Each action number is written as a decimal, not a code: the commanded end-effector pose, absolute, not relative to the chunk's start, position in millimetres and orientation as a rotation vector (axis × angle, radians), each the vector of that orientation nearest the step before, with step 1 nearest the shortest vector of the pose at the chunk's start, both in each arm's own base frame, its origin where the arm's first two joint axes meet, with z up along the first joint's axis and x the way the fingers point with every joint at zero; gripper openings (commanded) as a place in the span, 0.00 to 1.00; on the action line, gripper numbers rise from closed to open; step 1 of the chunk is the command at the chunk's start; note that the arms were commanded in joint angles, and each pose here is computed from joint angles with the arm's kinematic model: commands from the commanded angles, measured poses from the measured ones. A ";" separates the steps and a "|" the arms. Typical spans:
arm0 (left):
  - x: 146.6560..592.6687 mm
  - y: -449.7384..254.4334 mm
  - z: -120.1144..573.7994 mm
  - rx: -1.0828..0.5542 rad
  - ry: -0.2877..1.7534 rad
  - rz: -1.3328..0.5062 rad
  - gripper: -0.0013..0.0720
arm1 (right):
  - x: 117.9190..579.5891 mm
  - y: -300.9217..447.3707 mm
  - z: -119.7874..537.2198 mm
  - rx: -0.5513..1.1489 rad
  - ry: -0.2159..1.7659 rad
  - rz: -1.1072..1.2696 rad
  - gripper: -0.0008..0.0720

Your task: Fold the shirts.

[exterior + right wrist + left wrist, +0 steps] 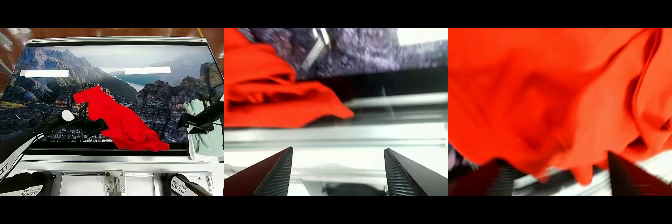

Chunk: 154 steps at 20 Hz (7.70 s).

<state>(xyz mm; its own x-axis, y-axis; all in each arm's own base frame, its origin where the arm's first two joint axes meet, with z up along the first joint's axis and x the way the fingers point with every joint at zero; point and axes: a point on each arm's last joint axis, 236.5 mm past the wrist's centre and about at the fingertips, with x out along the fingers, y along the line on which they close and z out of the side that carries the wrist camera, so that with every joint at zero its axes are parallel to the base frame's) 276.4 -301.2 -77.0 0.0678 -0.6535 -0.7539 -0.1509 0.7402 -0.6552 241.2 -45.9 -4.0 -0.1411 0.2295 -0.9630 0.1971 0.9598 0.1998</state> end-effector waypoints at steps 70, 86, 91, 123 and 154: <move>299.6 -71.8 214.0 -0.294 0.648 -0.097 0.09 | 335.1 -19.1 233.7 0.277 0.715 0.074 0.09; 441.2 -98.9 -24.4 -0.397 1.094 -0.030 0.16 | 451.8 30.4 -5.5 0.616 1.206 0.080 0.78; 393.5 -10.9 -15.9 -0.306 1.347 -0.006 0.98 | 380.8 -37.5 9.4 0.459 1.369 0.040 0.82; 345.8 -115.1 -71.1 -0.688 1.437 -0.443 0.09 | 195.7 23.1 -109.8 0.880 1.643 0.118 0.95; 295.5 -102.2 503.6 -0.216 -0.065 -0.514 0.09 | 288.6 52.1 432.6 0.202 0.013 0.417 0.09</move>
